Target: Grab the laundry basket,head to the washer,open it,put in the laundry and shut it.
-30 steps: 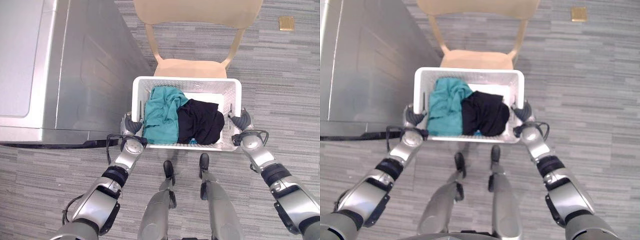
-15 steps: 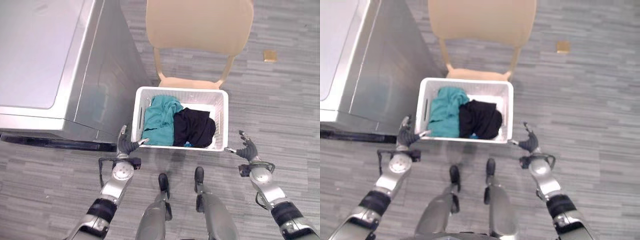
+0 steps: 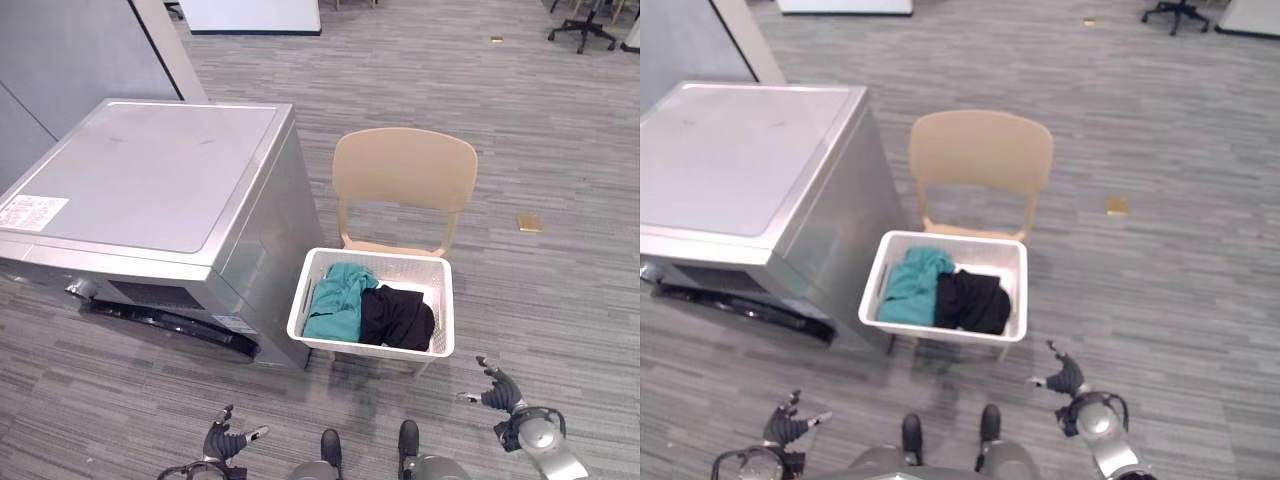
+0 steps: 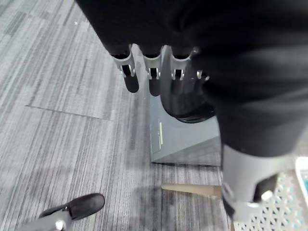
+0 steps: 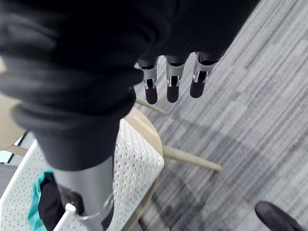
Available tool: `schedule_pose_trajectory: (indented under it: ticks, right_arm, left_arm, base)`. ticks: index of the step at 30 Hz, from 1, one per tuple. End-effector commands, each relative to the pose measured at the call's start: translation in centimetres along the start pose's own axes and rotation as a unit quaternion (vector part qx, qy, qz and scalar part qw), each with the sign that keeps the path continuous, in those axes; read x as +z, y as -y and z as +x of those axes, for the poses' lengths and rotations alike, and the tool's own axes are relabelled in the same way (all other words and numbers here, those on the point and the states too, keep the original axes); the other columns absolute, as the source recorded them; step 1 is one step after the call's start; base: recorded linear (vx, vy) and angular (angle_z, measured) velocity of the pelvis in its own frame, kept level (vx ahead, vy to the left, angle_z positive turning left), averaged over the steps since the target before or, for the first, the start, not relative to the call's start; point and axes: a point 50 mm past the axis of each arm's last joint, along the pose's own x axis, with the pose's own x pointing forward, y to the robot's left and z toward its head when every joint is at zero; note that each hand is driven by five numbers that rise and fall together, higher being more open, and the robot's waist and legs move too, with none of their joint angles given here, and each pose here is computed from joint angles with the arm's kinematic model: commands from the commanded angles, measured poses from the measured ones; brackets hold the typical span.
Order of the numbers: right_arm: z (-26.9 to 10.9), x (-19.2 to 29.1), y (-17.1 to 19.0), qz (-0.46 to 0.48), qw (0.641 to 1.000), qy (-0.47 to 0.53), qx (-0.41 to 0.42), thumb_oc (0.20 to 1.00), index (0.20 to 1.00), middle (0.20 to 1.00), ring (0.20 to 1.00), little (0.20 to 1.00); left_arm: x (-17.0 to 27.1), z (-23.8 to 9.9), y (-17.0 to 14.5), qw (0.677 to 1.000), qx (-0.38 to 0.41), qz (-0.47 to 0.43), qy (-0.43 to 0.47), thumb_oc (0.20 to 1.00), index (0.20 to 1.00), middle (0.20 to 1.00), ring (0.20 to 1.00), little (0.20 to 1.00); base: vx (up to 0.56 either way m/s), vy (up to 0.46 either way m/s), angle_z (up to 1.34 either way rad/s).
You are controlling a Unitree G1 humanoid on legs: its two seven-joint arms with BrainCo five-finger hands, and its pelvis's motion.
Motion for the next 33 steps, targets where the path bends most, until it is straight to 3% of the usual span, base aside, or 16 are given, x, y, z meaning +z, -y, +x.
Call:
schedule_pose_trajectory:
  ticks: [1, 12, 20, 33]
  right_arm:
    - [1.1, 3.3, 1.5, 0.027, 0.997, 0.06, -0.032, 1.0, 1.0, 1.0, 1.0, 1.0]
    - [1.1, 2.9, 1.9, 0.039, 0.997, 0.046, -0.054, 1.0, 1.0, 1.0, 1.0, 1.0]
    - [1.6, 6.7, 0.6, 0.042, 0.992, 0.112, -0.03, 1.0, 1.0, 1.0, 1.0, 1.0]
    - [2.7, 13.5, 1.3, 0.04, 0.976, 0.214, -0.024, 1.0, 1.0, 1.0, 1.0, 1.0]
  left_arm:
    - [7.2, 1.8, -2.0, 0.992, 0.037, 0.02, 0.118, 1.0, 1.0, 1.0, 1.0, 1.0]
    - [8.6, 2.0, -1.1, 0.989, 0.019, 0.042, 0.14, 1.0, 1.0, 1.0, 1.0, 1.0]
    - [9.5, 1.8, -3.2, 0.984, 0.048, 0.069, 0.155, 1.0, 1.0, 1.0, 1.0, 1.0]
    - [6.3, 1.9, -0.7, 0.994, 0.01, 0.051, 0.1, 1.0, 1.0, 1.0, 1.0, 1.0]
  base:
    - [-0.21, 0.077, 1.81]
    - [0.18, 0.385, 0.89]
    - [0.16, 0.255, 0.18]
    - [0.12, -0.028, 0.44]
